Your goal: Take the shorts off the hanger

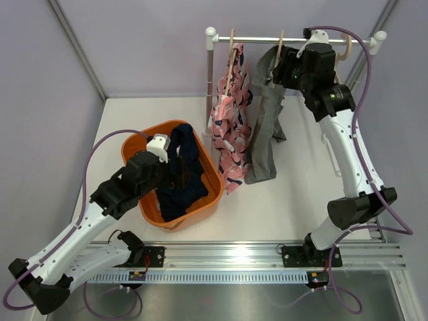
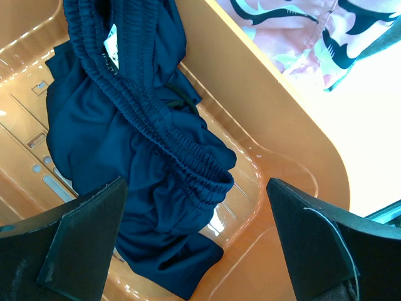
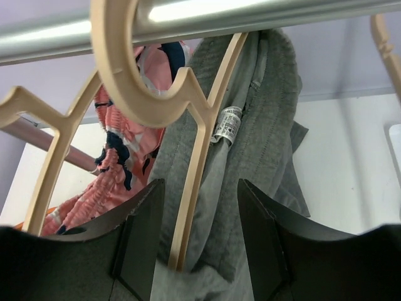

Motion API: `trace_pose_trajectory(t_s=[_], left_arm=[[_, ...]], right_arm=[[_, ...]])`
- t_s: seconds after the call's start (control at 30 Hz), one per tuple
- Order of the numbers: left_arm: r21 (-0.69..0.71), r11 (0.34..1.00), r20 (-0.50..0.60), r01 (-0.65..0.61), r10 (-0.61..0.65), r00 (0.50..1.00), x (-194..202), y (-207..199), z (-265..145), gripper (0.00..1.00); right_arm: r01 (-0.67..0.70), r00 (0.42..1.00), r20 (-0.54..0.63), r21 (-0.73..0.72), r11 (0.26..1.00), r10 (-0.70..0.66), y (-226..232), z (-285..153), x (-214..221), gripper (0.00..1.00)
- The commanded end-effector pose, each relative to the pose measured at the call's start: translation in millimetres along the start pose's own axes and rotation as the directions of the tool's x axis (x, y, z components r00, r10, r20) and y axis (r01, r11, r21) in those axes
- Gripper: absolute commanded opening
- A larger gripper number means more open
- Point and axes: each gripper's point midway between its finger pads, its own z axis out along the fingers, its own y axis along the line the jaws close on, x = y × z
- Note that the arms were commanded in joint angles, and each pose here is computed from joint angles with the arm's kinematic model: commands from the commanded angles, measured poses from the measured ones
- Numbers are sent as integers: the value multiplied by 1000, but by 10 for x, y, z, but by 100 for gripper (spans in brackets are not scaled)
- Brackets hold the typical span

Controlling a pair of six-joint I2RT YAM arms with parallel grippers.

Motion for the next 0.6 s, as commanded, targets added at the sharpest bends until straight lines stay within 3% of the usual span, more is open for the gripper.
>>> trace_pose_trajectory(t_s=[0.0, 0.17, 0.3, 0.57], left_arm=[[9, 1000, 53, -17, 17, 998, -100, -13, -30, 99], [-39, 999, 72, -24, 27, 997, -143, 78, -42, 99], [-70, 997, 86, -25, 31, 996, -161, 139, -55, 99], [-96, 995, 83, -25, 33, 996, -142, 185, -36, 99]], right_arm=[[-36, 994, 99, -65, 997, 42, 180, 94, -269, 59], [-24, 993, 111, -2, 1000, 24, 50, 341, -145, 59], [-13, 980, 198, 61, 998, 0, -78, 510, -185, 60], [-24, 980, 198, 92, 996, 5, -131, 927, -3, 58]])
